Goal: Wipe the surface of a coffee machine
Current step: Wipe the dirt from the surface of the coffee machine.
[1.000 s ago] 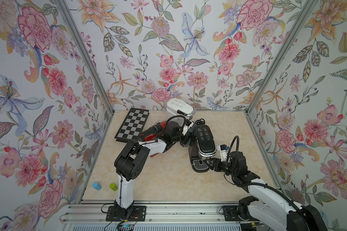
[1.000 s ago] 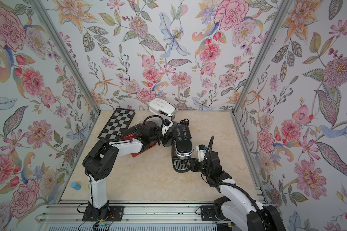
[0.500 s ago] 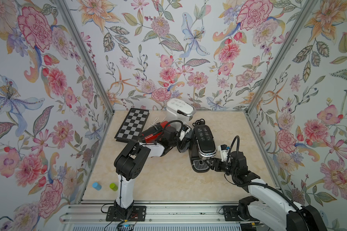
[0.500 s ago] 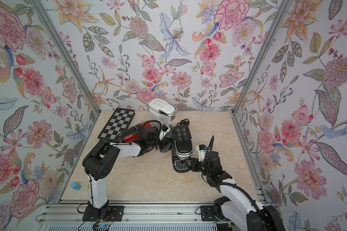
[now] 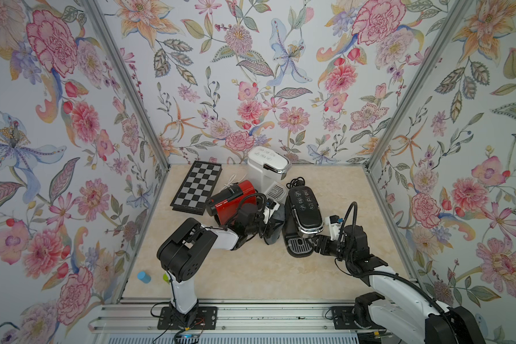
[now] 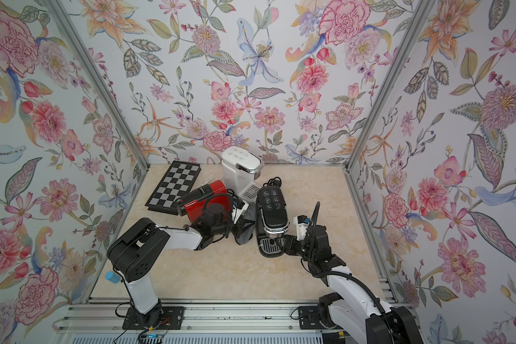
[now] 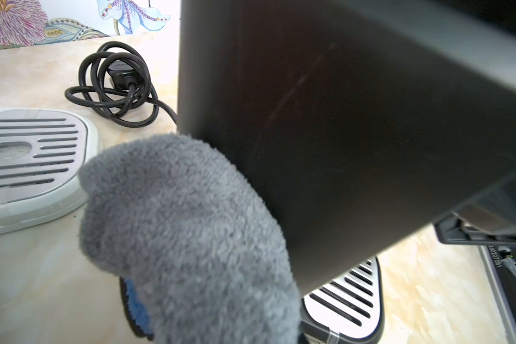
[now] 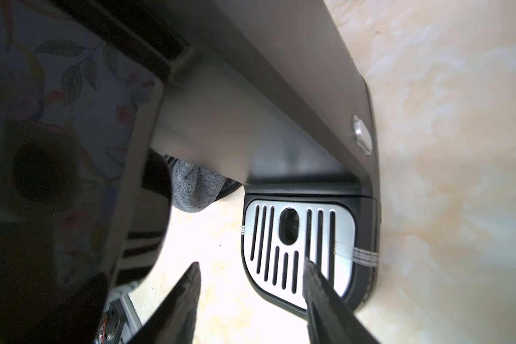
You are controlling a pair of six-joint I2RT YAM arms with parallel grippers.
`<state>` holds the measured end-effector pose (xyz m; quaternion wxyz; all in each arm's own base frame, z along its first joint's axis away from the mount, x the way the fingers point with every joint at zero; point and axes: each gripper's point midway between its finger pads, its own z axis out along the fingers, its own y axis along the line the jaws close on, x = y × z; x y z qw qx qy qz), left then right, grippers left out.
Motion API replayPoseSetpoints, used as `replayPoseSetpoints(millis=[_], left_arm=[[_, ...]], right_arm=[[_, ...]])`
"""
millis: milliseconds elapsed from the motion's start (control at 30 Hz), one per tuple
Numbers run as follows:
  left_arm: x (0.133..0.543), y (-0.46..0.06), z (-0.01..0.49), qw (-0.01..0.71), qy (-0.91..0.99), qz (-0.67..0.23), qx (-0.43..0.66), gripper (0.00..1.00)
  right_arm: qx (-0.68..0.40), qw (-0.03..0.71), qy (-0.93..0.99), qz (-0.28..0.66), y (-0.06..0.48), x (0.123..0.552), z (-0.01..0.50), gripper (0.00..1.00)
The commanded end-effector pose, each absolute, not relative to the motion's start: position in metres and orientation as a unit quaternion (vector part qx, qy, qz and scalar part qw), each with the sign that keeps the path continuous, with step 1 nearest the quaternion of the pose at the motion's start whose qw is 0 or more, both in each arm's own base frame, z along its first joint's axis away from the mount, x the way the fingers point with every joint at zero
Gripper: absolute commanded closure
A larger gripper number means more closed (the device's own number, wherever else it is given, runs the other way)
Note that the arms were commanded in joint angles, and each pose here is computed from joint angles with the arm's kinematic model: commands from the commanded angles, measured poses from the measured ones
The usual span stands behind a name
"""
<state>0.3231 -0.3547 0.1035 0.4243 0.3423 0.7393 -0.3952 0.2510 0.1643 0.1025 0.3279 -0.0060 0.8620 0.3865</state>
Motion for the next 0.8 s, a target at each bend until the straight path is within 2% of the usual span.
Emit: replayPoseSetpoints(millis=[0,200,400,600,767], left_arm=[[0.291,-0.383,0.141,0.440,0.685,-0.455,0.359,0.94],[0.282,-0.386,0.149,0.443,0.674,-0.500,0.316,0.93],[0.302,-0.378,0.132,0.455,0.718,-0.443,0.285,0.89],[0.318,-0.362,0.133,0.478,0.754,-0.386,0.231,0.92],[0.325,-0.359,0.144,0.488,0.756,-0.392,0.193,0.91]], right_arm=[[-0.017,0.345,0.854,0.388,0.166,0.257,0.114,0.44],[-0.009,0.345,0.859,0.378,0.162,0.258,0.108,0.43],[0.013,0.354,0.863,0.361,0.150,0.264,0.107,0.43],[0.063,0.384,0.856,0.340,0.122,0.273,0.113,0.42],[0.078,0.412,0.841,0.343,0.109,0.279,0.129,0.41]])
